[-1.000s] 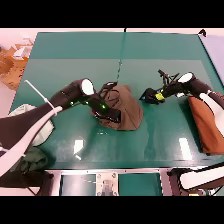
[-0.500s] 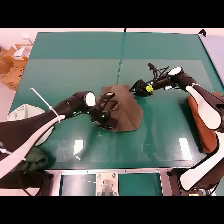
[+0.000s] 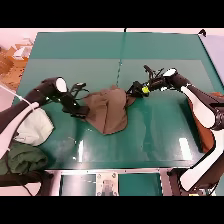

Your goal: Fold the shirts.

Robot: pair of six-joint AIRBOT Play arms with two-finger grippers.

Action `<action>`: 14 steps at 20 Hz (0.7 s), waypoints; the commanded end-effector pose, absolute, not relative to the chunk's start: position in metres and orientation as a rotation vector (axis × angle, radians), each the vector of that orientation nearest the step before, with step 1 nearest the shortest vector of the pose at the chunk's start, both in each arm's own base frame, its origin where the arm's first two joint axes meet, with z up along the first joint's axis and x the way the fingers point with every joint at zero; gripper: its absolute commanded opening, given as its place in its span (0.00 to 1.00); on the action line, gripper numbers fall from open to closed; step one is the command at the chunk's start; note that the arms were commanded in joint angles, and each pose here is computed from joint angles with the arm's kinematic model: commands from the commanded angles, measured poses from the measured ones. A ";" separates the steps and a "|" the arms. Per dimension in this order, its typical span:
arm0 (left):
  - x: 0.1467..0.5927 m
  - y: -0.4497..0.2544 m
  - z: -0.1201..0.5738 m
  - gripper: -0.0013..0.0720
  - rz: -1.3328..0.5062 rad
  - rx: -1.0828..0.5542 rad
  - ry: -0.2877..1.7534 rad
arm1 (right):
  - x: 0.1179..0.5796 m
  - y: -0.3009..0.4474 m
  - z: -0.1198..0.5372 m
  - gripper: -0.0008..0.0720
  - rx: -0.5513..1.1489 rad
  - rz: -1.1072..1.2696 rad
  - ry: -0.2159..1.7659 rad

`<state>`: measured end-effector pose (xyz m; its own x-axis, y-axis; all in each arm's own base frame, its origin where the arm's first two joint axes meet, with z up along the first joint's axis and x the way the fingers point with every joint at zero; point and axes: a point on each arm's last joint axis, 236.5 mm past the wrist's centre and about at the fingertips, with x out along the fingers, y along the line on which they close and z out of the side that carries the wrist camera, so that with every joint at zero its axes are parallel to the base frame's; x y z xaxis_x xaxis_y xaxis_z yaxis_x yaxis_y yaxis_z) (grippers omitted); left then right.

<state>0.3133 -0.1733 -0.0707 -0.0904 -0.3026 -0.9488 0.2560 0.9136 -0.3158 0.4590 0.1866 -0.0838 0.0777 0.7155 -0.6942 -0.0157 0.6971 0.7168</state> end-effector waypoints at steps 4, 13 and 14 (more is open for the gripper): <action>0.351 -0.152 -0.071 0.05 -0.416 -0.037 1.466 | 0.447 0.112 -0.067 0.49 0.688 0.553 1.450; 0.368 -0.155 -0.069 0.05 -0.407 -0.051 1.391 | 0.408 0.139 -0.105 0.62 0.729 0.519 1.559; 0.367 -0.155 -0.069 0.05 -0.408 -0.050 1.397 | 0.410 0.154 -0.107 0.59 0.701 0.522 1.550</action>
<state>0.3631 -0.1539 -0.0694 0.0994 -0.3033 -0.9477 0.2506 0.9294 -0.2711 0.4120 0.1280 -0.0925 -0.0178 0.7336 -0.6794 0.1587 0.6730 0.7225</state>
